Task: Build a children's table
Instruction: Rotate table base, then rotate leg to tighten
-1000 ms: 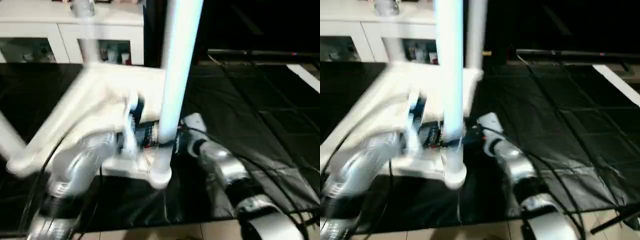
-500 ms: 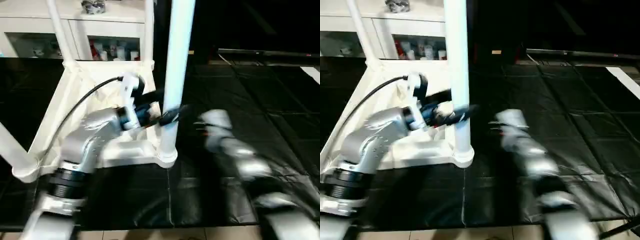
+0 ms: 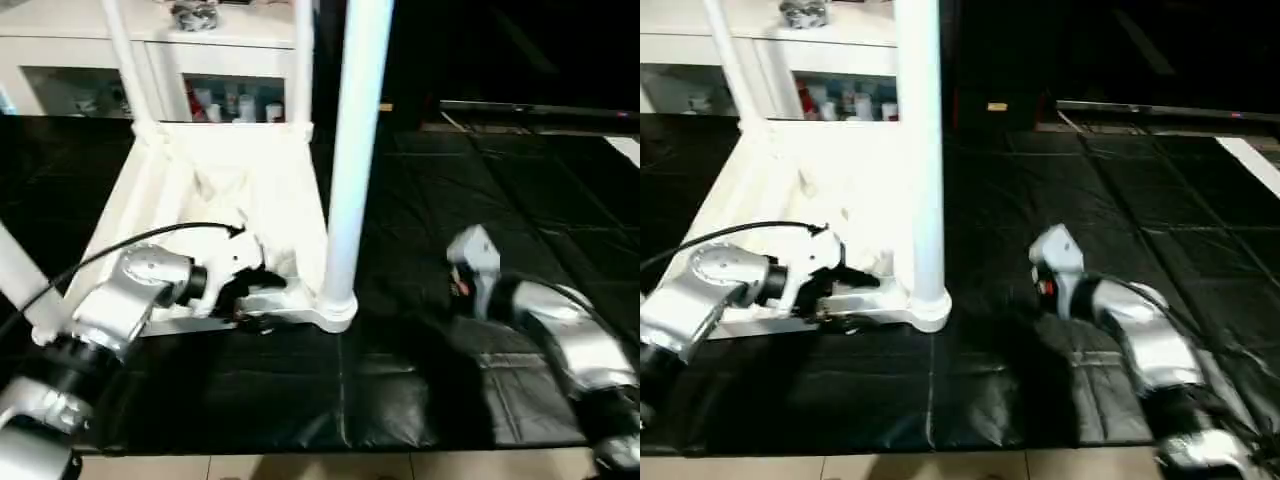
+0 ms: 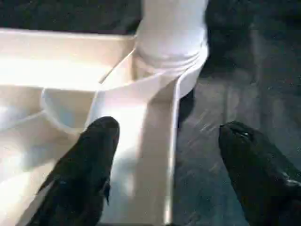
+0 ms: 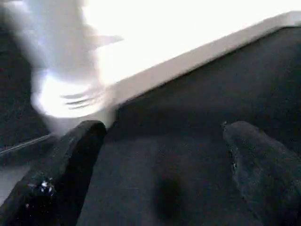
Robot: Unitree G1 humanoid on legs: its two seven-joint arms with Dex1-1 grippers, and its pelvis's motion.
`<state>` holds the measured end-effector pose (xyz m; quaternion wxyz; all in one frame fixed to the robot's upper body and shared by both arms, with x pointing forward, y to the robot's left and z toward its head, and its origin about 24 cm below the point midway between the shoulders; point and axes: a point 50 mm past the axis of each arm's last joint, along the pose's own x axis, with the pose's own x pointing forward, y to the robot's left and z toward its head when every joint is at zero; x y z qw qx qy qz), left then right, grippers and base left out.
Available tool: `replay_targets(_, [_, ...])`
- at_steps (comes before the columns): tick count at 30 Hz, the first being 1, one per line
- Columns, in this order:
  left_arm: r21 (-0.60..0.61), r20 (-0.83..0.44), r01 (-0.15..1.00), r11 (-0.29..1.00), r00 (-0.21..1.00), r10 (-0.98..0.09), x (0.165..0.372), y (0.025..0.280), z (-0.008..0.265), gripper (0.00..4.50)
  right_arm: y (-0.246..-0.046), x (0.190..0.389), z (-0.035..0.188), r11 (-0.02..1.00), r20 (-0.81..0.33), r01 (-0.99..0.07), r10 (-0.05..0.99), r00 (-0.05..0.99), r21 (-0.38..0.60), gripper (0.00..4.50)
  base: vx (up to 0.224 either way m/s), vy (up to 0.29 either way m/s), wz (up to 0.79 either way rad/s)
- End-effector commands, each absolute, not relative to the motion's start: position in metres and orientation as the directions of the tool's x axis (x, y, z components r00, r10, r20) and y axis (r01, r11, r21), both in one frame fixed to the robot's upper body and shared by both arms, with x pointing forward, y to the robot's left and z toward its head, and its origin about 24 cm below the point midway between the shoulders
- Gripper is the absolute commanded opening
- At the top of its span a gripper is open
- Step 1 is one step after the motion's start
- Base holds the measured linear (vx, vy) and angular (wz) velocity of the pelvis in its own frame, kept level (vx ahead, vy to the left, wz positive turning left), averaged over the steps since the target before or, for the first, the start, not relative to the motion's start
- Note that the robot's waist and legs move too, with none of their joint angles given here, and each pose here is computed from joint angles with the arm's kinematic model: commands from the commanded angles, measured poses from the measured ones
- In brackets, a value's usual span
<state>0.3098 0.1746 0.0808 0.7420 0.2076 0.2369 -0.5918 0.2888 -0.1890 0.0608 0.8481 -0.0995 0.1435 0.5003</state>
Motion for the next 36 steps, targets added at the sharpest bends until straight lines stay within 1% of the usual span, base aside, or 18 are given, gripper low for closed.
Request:
replay_targets(1, [0.038, -0.622, 0.981, 0.192, 0.173, -0.763, 0.312, 0.173, 0.080, 3.51, -0.185, 0.282, 0.070, 0.400, -0.337, -0.916, 0.863, 0.377, -0.001, 4.50, 0.000, 0.000, 0.00])
replay_targets(4, [0.026, -0.602, 0.979, 0.204, 0.178, -0.778, 0.315, 0.171, 0.079, 3.16, -0.183, 0.278, 0.074, 0.359, -0.331, -0.933, 0.883, 0.333, 0.020, 4.50, 0.000, 0.000, 0.00])
replay_targets(6, [0.028, -0.588, 0.980, 0.198, 0.176, -0.789, 0.316, 0.169, 0.078, 3.10, -0.181, 0.276, 0.076, 0.347, -0.323, -0.937, 0.891, 0.319, 0.034, 4.50, 0.000, 0.000, 0.00])
replay_targets(8, [0.016, -0.566, 0.981, 0.194, 0.169, -0.807, 0.318, 0.166, 0.077, 2.87, -0.180, 0.275, 0.077, 0.334, -0.321, -0.942, 0.897, 0.304, 0.042, 4.50, 0.000, 0.000, 0.00])
replay_targets(9, [0.014, -0.562, 0.981, 0.193, 0.168, -0.810, 0.319, 0.165, 0.076, 2.87, -0.180, 0.274, 0.078, 0.331, -0.320, -0.943, 0.899, 0.300, 0.045, 4.50, 0.000, 0.000, 0.00])
replay_targets(10, [0.016, -0.560, 0.981, 0.192, 0.168, -0.811, 0.319, 0.165, 0.075, 2.75, -0.179, 0.274, 0.079, 0.329, -0.321, -0.943, 0.899, 0.298, 0.045, 4.50, 0.000, 0.000, 0.00])
replay_targets(12, [0.020, -0.558, 0.982, 0.190, 0.169, -0.813, 0.321, 0.164, 0.074, 2.70, -0.179, 0.273, 0.080, 0.326, -0.322, -0.944, 0.900, 0.295, 0.047, 4.50, 0.000, 0.000, 0.00])
replay_targets(14, [0.019, -0.552, 0.981, 0.192, 0.171, -0.816, 0.322, 0.163, 0.074, 2.41, -0.178, 0.273, 0.081, 0.325, -0.321, -0.944, 0.901, 0.292, 0.053, 4.50, 0.000, 0.000, 0.00])
replay_targets(18, [0.027, -0.544, 0.980, 0.198, 0.180, -0.820, 0.324, 0.163, 0.072, 2.21, -0.176, 0.272, 0.081, 0.321, -0.320, -0.945, 0.903, 0.287, 0.059, 4.50, 0.000, 0.000, 0.00])
replay_targets(19, [0.027, -0.540, 0.979, 0.201, 0.184, -0.821, 0.325, 0.163, 0.071, 2.00, -0.176, 0.272, 0.081, 0.320, -0.320, -0.945, 0.903, 0.286, 0.059, 4.50, 0.000, 0.000, 0.00])
replay_targets(22, [0.020, -0.535, 0.979, 0.203, 0.182, -0.825, 0.325, 0.163, 0.070, 1.93, -0.175, 0.272, 0.081, 0.319, -0.319, -0.946, 0.904, 0.284, 0.063, 4.50, 0.000, 0.000, 0.00])
replay_targets(25, [0.008, -0.525, 0.981, 0.195, 0.170, -0.834, 0.326, 0.162, 0.068, 1.60, -0.175, 0.272, 0.081, 0.320, -0.319, -0.945, 0.904, 0.284, 0.066, 4.50, 0.000, 0.000, 0.00])
replay_targets(27, [0.007, -0.524, 0.981, 0.196, 0.170, -0.835, 0.326, 0.162, 0.068, 1.53, -0.174, 0.272, 0.081, 0.321, -0.319, -0.945, 0.904, 0.285, 0.066, 4.50, 0.000, 0.000, 0.00])
replay_targets(30, [0.002, -0.523, 0.981, 0.196, 0.168, -0.836, 0.327, 0.162, 0.067, 1.16, -0.174, 0.272, 0.081, 0.321, -0.319, -0.944, 0.905, 0.283, 0.072, 4.50, 0.000, 0.000, 0.00])
replay_targets(33, [-0.011, -0.531, 0.984, 0.179, 0.146, -0.835, 0.326, 0.162, 0.065, 0.90, -0.174, 0.272, 0.081, 0.320, -0.319, -0.944, 0.905, 0.282, 0.074, 4.50, 0.000, 0.000, 0.00])
replay_targets(34, [-0.014, -0.531, 0.984, 0.177, 0.143, -0.835, 0.326, 0.162, 0.064, 0.90, -0.174, 0.272, 0.081, 0.321, -0.319, -0.944, 0.905, 0.282, 0.075, 4.50, 0.000, 0.000, 0.00])
replay_targets(35, [-0.019, -0.533, 0.985, 0.171, 0.135, -0.835, 0.325, 0.163, 0.063, 0.74, -0.174, 0.272, 0.081, 0.321, -0.319, -0.944, 0.905, 0.282, 0.076, 4.50, 0.000, 0.000, 0.00])
replay_targets(36, [-0.020, -0.535, 0.986, 0.168, 0.131, -0.834, 0.325, 0.163, 0.063, 0.74, -0.174, 0.272, 0.081, 0.321, -0.319, -0.944, 0.905, 0.282, 0.077, 4.50, 0.000, 0.000, 0.00])
